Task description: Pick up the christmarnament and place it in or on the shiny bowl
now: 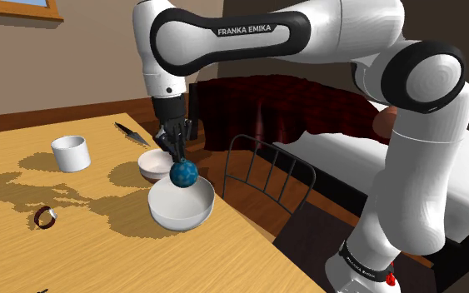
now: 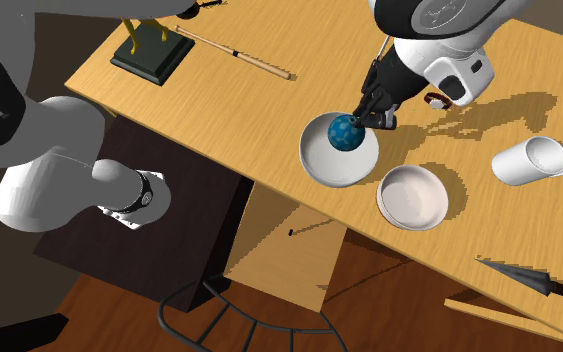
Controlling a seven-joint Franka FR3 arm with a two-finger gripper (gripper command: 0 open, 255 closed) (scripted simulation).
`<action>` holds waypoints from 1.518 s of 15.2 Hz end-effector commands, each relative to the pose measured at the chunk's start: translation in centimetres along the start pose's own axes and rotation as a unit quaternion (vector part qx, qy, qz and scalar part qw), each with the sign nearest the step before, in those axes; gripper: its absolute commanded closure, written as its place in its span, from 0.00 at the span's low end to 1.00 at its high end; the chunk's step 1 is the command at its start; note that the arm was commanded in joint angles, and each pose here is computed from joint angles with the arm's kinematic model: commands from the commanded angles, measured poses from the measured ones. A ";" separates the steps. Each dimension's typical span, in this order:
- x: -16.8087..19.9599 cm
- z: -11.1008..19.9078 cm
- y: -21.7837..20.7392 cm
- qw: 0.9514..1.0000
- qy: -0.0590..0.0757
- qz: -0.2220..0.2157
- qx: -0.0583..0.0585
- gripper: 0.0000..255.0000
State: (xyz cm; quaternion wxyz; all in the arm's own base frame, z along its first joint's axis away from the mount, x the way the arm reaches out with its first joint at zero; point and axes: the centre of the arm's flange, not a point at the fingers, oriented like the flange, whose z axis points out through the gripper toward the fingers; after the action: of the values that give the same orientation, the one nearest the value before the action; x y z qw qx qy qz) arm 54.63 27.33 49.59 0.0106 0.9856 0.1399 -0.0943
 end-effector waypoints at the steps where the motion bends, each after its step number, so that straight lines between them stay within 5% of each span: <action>1: 0.2 1.0 0.0 1.000 0.000 0.000 0.000 1.00; 13: 0.7 3.6 0.0 1.000 0.000 0.000 0.000 1.00; 14: 0.7 3.6 0.0 1.000 0.000 0.000 0.000 0.00; 19: 0.7 3.6 0.0 1.000 0.000 0.000 0.000 0.00; 23: 0.7 -1.4 0.0 1.000 0.000 0.000 0.000 0.00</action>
State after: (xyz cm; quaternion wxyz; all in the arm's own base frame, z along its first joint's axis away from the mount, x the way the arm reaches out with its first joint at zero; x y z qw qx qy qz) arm 55.42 27.47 49.70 0.0103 0.9857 0.1400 -0.0933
